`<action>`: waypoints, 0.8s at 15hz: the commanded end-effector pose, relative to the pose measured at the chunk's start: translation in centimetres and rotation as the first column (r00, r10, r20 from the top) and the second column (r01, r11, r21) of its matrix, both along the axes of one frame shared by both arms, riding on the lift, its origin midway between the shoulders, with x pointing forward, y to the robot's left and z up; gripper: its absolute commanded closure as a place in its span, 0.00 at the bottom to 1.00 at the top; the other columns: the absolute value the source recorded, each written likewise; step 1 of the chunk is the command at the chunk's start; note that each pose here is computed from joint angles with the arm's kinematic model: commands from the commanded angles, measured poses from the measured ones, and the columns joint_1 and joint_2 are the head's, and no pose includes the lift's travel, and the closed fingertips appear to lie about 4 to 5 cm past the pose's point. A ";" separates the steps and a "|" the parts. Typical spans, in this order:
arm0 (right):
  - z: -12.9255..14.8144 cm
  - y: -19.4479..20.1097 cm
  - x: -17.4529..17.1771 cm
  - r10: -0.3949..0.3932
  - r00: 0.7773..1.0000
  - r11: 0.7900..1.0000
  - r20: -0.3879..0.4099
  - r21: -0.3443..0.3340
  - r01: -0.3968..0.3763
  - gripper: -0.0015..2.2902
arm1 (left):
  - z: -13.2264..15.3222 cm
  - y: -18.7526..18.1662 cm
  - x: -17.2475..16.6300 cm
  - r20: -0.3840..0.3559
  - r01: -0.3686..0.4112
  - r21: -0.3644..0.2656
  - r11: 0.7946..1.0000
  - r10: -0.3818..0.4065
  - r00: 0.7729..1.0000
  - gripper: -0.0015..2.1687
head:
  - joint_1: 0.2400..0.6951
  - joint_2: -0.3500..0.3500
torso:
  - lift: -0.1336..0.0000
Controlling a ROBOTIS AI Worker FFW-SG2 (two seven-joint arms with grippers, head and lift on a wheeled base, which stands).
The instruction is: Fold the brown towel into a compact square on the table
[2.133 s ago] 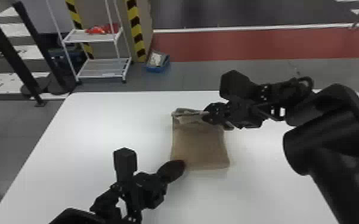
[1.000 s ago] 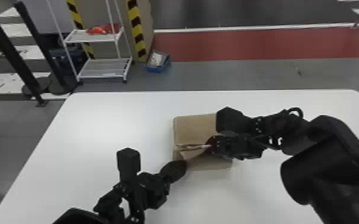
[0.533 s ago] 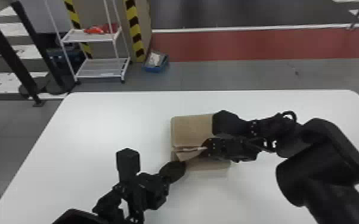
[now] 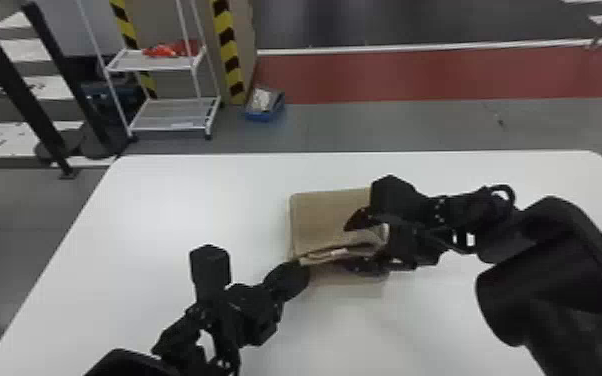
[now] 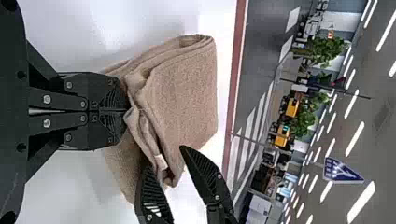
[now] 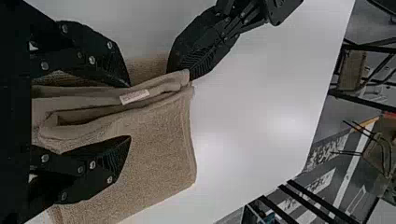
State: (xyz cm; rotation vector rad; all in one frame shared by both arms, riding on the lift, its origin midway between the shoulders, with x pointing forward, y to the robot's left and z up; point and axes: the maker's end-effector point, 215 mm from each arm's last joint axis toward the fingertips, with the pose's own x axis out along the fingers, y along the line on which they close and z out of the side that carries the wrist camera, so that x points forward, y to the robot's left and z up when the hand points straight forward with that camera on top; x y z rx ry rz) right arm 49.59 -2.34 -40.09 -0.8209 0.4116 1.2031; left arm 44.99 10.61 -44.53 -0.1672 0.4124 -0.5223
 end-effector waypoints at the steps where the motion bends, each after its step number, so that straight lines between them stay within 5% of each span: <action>1: 0.7 -0.8 0.4 -0.038 0.999 0.999 -0.014 0.031 0.038 0.02 | 0.9 0.4 0.2 0.038 -0.005 -0.004 1.000 0.005 0.999 0.17 | 1.00 0.64 | 0.08; 2: 1.2 -1.0 0.5 -0.046 0.999 0.998 -0.017 0.052 0.047 0.02 | 1.0 0.6 0.2 0.048 -0.010 -0.006 1.000 0.010 0.999 0.03 | 1.00 0.64 | 0.08; 3: 1.9 -1.1 0.7 -0.050 0.999 0.996 -0.009 0.067 0.050 0.02 | 1.3 1.0 0.1 0.052 -0.019 -0.010 1.000 0.019 0.998 0.01 | 1.00 0.63 | 0.08; 12: 8.0 -4.8 2.5 -0.140 0.988 0.961 0.061 0.250 0.120 0.02 | 8.2 7.4 -0.8 0.233 -0.160 0.092 0.983 0.134 0.963 0.01 | 1.00 0.67 | 0.08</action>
